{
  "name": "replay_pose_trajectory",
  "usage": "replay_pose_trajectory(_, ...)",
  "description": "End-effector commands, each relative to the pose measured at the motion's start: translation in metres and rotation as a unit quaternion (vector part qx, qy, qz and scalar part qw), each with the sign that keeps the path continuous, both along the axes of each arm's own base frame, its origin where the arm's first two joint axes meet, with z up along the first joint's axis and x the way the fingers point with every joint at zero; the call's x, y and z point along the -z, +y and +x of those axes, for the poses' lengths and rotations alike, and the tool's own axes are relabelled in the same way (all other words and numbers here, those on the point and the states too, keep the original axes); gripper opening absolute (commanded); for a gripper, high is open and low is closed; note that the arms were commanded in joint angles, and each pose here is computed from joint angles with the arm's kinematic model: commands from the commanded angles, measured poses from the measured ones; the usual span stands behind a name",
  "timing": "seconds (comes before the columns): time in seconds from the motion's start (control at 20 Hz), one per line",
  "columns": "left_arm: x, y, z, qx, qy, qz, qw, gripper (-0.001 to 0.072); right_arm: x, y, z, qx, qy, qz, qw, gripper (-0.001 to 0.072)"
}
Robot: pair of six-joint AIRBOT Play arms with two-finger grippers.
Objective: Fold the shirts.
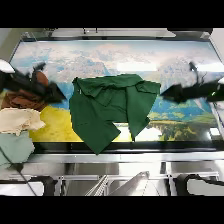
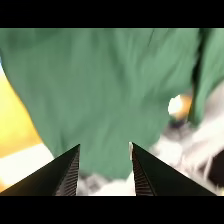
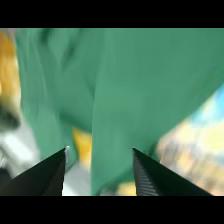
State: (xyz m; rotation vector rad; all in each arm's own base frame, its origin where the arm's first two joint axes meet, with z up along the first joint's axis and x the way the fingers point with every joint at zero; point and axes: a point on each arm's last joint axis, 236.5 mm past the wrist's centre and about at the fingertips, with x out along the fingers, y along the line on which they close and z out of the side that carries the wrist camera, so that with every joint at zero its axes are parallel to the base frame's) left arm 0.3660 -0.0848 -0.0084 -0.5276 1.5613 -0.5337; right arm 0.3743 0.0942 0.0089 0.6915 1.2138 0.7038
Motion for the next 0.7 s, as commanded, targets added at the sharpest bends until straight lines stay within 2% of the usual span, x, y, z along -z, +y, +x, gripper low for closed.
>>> replay_pose_trajectory(0.0, 0.060, 0.004, -0.075, 0.006, 0.065, 0.050, 0.997, 0.0334, 0.051, 0.037, -0.080, -0.020, 0.095, 0.004, 0.995, 0.0483)
replay_pose_trajectory(0.25, 0.089, 0.007, -0.091, -0.020, 0.064, 0.073, 0.995, 0.0334, 0.105, 0.096, -0.125, -0.050, 0.140, -0.053, 0.988, 0.0483)
replay_pose_trajectory(0.4, 0.085, -0.004, -0.082, -0.043, 0.056, 0.045, 0.996, 0.0334, 0.105, 0.130, -0.136, -0.076, 0.134, -0.048, 0.987, 0.0483)
replay_pose_trajectory(0.65, 0.086, -0.010, -0.066, -0.058, 0.028, 0.046, 0.997, 0.0334, 0.106, 0.142, -0.131, -0.068, 0.121, -0.045, 0.989, 0.0481)
